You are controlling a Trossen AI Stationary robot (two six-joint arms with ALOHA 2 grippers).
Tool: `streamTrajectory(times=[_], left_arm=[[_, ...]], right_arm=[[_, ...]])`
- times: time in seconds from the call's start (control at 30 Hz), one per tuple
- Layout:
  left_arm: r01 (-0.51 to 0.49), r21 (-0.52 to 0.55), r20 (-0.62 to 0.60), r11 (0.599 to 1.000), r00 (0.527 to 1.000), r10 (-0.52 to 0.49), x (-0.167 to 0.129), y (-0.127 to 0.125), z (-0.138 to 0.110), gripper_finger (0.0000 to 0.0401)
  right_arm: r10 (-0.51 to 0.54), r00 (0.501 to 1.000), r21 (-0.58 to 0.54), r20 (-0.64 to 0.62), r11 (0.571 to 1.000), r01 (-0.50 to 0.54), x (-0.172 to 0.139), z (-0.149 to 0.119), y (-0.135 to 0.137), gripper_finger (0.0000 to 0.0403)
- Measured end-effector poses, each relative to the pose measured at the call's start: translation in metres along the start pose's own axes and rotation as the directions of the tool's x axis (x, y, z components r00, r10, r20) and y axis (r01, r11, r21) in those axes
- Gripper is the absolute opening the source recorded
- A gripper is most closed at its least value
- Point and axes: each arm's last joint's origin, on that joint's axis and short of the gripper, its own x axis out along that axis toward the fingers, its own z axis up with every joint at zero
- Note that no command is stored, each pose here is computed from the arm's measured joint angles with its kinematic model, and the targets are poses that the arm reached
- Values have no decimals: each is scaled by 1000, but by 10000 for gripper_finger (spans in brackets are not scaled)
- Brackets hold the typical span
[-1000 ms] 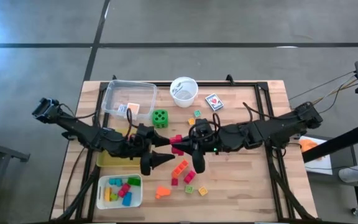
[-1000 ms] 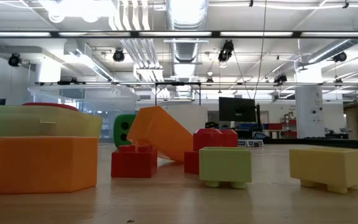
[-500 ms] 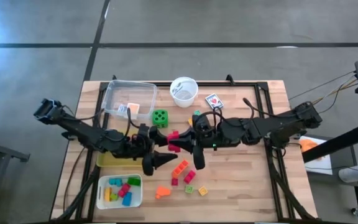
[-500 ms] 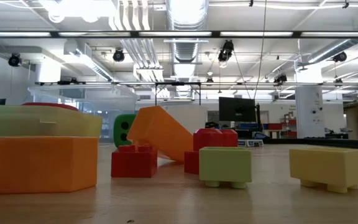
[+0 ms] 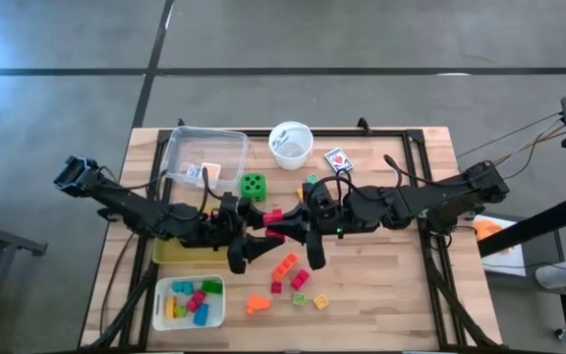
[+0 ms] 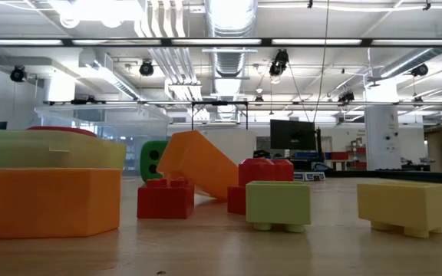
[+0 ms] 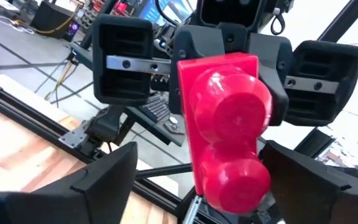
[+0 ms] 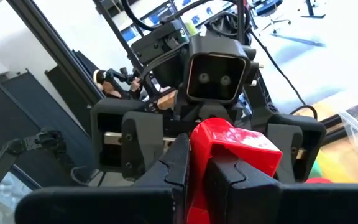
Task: Pick & Place Toys
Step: Put the right red game piece into the white bin
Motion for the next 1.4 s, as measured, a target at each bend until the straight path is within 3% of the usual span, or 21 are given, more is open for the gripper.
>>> streamTrajectory(times=[0.57,1.0,1.1,1.4], left_arm=[[47,-71,-35,996,998,-50,0,-1,-1,135],[58,-89,-42,994,997,-62,0,-1,0,125],[60,-94,-43,994,997,-64,0,-1,0,124],[77,-113,-111,991,990,-89,-4,-1,-1,122]], right_arm=[[9,1000,-8,-13,1000,-9,7,-4,-3,18],[7,1000,-2,-5,1000,-7,8,-3,-4,22],[9,1000,4,-1,1000,-9,8,-2,-4,50],[38,997,-9,-70,999,-39,8,-7,-5,202]])
